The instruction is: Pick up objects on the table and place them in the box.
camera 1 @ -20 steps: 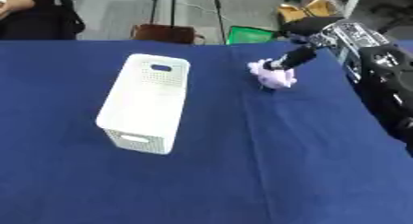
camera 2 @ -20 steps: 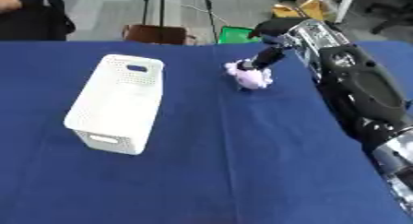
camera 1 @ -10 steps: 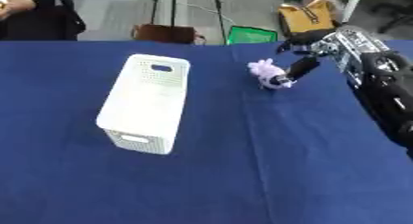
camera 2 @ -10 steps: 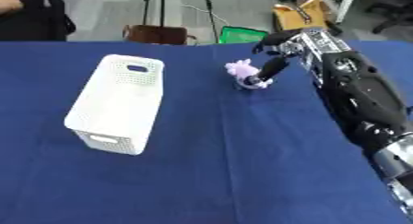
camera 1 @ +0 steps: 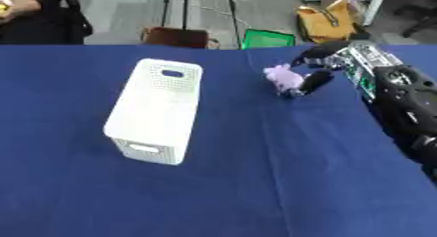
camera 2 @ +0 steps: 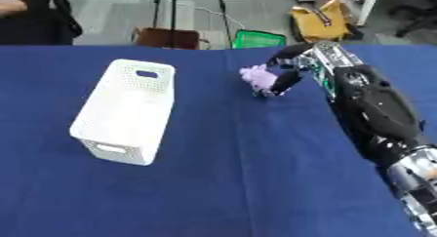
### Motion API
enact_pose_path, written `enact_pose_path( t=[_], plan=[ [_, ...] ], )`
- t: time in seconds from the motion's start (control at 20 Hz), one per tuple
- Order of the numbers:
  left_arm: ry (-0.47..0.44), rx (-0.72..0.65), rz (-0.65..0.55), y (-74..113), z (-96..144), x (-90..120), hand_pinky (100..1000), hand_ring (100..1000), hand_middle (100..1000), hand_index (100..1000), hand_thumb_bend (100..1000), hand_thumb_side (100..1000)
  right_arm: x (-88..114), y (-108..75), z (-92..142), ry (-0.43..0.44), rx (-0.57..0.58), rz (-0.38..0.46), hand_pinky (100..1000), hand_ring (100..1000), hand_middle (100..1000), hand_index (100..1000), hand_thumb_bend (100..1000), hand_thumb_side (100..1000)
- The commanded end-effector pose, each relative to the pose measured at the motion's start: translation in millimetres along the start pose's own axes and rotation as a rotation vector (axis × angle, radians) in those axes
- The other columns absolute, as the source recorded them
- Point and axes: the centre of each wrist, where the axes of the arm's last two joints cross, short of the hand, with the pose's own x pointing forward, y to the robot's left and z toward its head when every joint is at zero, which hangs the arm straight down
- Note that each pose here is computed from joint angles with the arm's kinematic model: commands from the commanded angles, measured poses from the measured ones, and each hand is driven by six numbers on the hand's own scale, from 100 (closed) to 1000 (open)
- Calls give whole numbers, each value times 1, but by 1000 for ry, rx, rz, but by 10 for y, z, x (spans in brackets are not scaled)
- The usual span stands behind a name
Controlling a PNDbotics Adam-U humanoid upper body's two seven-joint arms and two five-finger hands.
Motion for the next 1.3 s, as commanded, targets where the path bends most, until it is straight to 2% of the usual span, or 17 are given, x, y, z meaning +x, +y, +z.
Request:
enact_pose_path(
  t=[0.05, 0.5, 0.65, 0.9, 1.0, 1.05, 1.1, 1.15, 1.3],
  plan=[
    [-86, 79, 76, -13, -72, 33, 752, 819, 872, 818, 100, 813, -54, -71, 35, 26, -47, 14, 946, 982, 929, 1000, 523, 789],
    [-89, 81, 78, -21, -80, 36, 751, 819, 867, 817, 100, 812, -39, 71, -33, 49, -49, 18, 942, 976, 912, 998, 486, 782],
    [-89, 80, 78, -21, -80, 36, 752, 820, 866, 817, 100, 810, -39, 35, -21, 53, -93, 24, 932, 957, 836, 940, 411, 792],
    [-89, 78, 79, -23, -80, 37, 752, 820, 865, 817, 100, 810, -32, 18, -19, 61, -142, 33, 930, 952, 805, 914, 386, 798],
    [-89, 76, 78, -22, -80, 37, 752, 820, 865, 817, 100, 810, -35, 25, -21, 67, -152, 36, 929, 949, 792, 902, 361, 799],
    [-89, 76, 78, -22, -80, 36, 752, 820, 865, 817, 100, 809, -33, 22, -21, 71, -160, 36, 927, 944, 777, 887, 311, 809],
    [-90, 77, 78, -22, -81, 36, 752, 820, 865, 817, 100, 809, -29, 24, -23, 74, -169, 36, 927, 944, 777, 887, 311, 809],
    [-89, 77, 78, -22, -80, 36, 752, 820, 865, 817, 100, 810, -27, 25, -26, 77, -176, 36, 925, 940, 762, 867, 272, 805],
    [-89, 77, 78, -22, -81, 36, 752, 820, 865, 817, 100, 809, -21, 33, -32, 84, -190, 40, 925, 937, 750, 856, 254, 793]
  ],
)
